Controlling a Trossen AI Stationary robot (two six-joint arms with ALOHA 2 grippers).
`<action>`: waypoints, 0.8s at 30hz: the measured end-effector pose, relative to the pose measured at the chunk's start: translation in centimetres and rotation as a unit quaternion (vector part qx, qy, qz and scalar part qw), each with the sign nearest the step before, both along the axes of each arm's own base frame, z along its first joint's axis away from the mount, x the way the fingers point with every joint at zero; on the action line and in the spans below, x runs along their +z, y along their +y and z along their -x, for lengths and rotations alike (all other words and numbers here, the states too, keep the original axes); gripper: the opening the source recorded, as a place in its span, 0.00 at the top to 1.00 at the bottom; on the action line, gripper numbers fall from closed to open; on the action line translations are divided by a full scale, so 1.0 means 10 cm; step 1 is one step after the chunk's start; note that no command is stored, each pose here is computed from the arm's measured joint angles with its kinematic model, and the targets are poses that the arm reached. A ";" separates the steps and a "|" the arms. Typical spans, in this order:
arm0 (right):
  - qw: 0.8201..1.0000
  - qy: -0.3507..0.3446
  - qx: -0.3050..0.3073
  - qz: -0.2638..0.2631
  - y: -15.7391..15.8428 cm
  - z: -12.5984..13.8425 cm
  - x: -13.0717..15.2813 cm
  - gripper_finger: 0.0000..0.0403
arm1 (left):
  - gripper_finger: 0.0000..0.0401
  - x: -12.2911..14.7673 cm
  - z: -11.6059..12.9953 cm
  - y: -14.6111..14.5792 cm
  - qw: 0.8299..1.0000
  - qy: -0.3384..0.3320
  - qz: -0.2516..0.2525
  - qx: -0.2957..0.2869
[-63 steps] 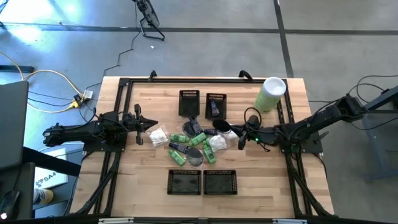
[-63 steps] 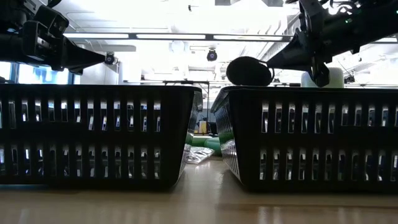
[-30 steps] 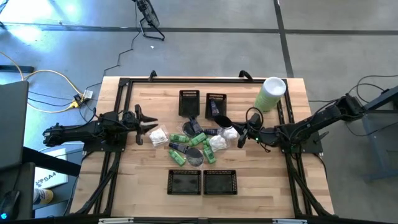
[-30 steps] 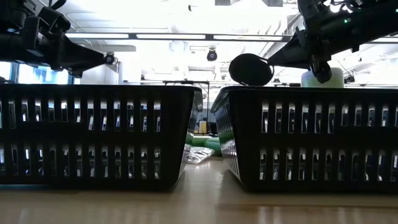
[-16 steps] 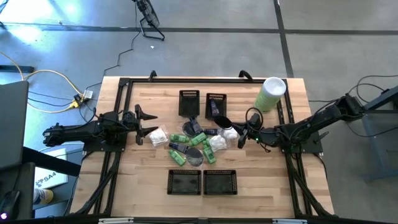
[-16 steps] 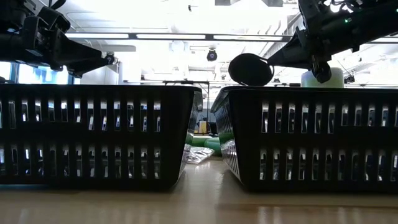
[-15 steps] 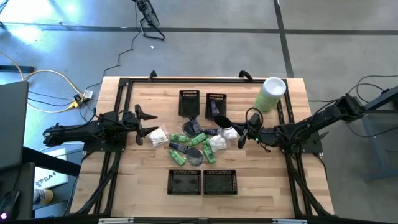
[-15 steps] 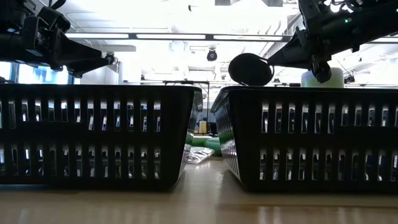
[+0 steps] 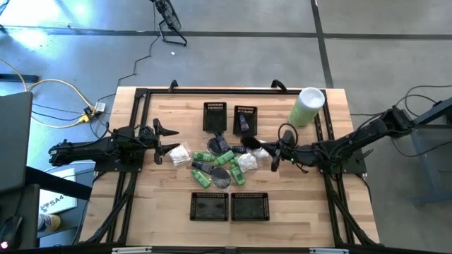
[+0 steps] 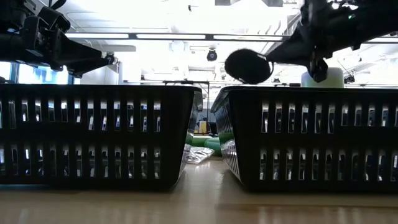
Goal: Pick & Place Travel size toiletries
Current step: Put the black hairbrush into the bottom right black bin
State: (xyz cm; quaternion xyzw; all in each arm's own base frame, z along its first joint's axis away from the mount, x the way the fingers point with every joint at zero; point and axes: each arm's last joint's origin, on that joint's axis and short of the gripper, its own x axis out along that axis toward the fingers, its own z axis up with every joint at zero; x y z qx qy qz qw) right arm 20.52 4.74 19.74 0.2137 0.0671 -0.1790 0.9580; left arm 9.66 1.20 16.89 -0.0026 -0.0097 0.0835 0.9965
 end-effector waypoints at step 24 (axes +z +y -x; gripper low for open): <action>0.959 0.047 0.221 -0.168 0.69 0.09 -0.02 0.99 | 0.43 0.00 0.00 0.00 1.000 0.000 0.002 0.000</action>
